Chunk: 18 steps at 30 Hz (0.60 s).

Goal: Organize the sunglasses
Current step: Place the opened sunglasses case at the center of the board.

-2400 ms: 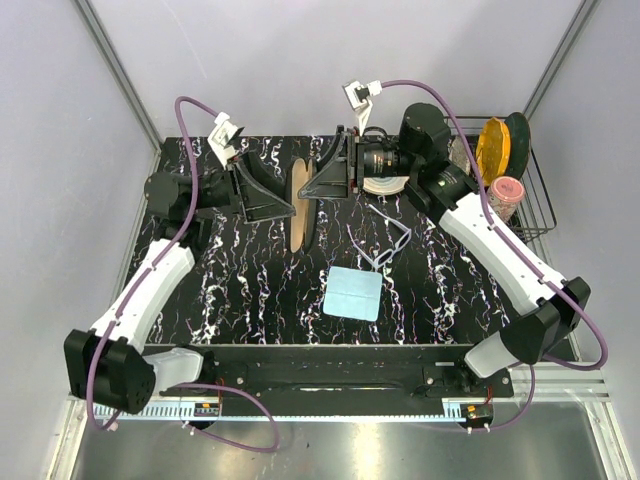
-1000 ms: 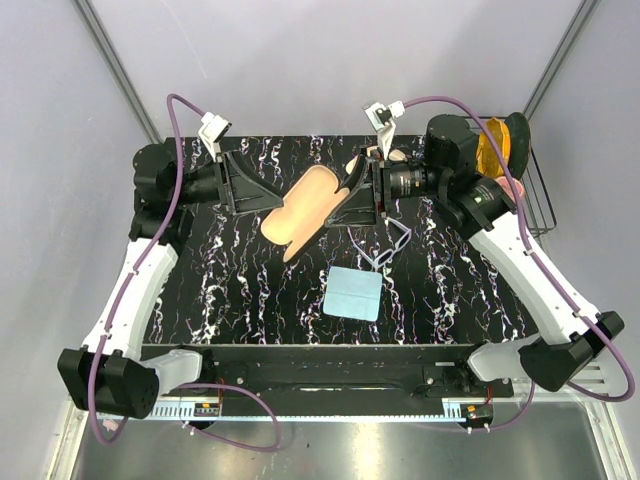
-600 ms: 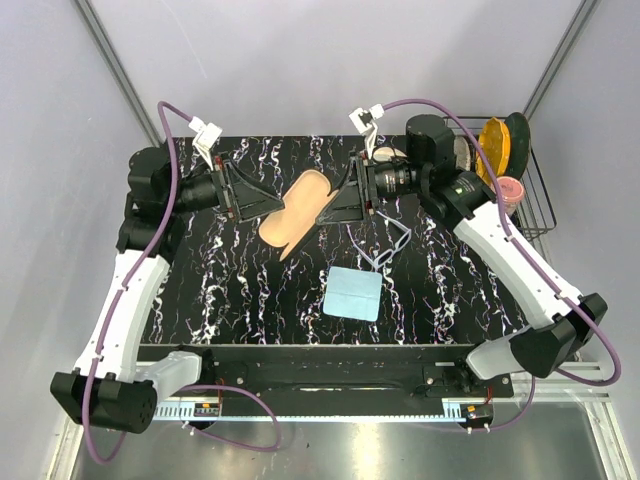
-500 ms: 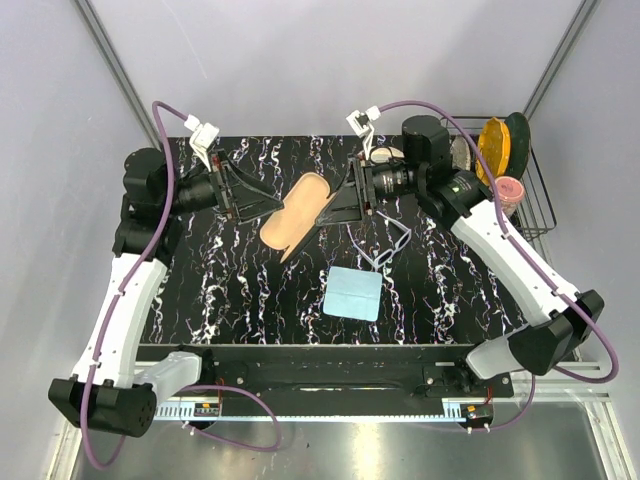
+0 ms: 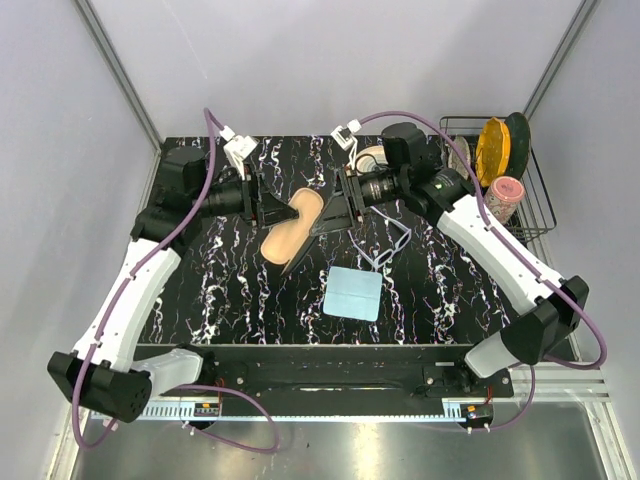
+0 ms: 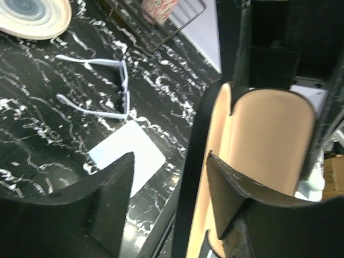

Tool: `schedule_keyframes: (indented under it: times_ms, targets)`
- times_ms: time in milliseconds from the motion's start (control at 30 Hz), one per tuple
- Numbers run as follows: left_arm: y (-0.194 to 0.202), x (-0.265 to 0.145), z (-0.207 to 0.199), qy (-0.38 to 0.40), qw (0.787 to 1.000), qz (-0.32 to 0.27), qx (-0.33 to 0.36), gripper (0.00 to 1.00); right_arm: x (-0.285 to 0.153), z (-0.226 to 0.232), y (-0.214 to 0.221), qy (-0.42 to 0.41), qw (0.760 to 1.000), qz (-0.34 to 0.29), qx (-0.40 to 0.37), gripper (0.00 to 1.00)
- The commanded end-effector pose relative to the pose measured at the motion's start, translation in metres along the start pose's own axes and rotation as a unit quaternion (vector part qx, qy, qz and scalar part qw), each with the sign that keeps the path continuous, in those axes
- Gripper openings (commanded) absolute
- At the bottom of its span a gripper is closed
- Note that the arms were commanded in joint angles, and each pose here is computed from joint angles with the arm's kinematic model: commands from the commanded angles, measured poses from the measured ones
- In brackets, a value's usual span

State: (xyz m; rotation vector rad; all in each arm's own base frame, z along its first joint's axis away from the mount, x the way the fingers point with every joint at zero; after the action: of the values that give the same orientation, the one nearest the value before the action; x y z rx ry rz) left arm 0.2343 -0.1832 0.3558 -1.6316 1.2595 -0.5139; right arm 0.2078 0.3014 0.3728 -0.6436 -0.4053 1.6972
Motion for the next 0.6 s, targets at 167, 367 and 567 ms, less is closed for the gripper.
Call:
schedule_keyframes:
  times_ms: [167, 367, 567]
  targets:
    - [0.003, 0.003, 0.014, -0.053, 0.998, 0.015, 0.030, 0.21, 0.007, -0.011, 0.001, 0.015, 1.000, 0.007, 0.006, 0.00]
    - [0.009, 0.004, 0.034, -0.115, 0.993, 0.023, 0.008, 0.00, 0.014, -0.030, -0.003, 0.048, 0.998, -0.003, 0.047, 0.35]
    - [0.018, 0.000, 0.071, -0.249, 0.966, 0.026, -0.065, 0.00, 0.004, -0.061, -0.023, 0.191, 0.973, -0.114, 0.069, 1.00]
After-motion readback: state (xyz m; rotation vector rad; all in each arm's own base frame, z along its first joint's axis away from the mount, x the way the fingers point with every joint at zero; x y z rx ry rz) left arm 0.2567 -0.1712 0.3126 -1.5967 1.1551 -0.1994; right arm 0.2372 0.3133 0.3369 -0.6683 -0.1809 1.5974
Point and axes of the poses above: each gripper's point midway between its finger pads, its own x axis out along the fingers, its own z axis along the line the jaws close on, y = z × x, the point moved 4 cm from there along -x, back along the fingers, and after that the axes turned 7 degrees about x, right-handed, at the moved point
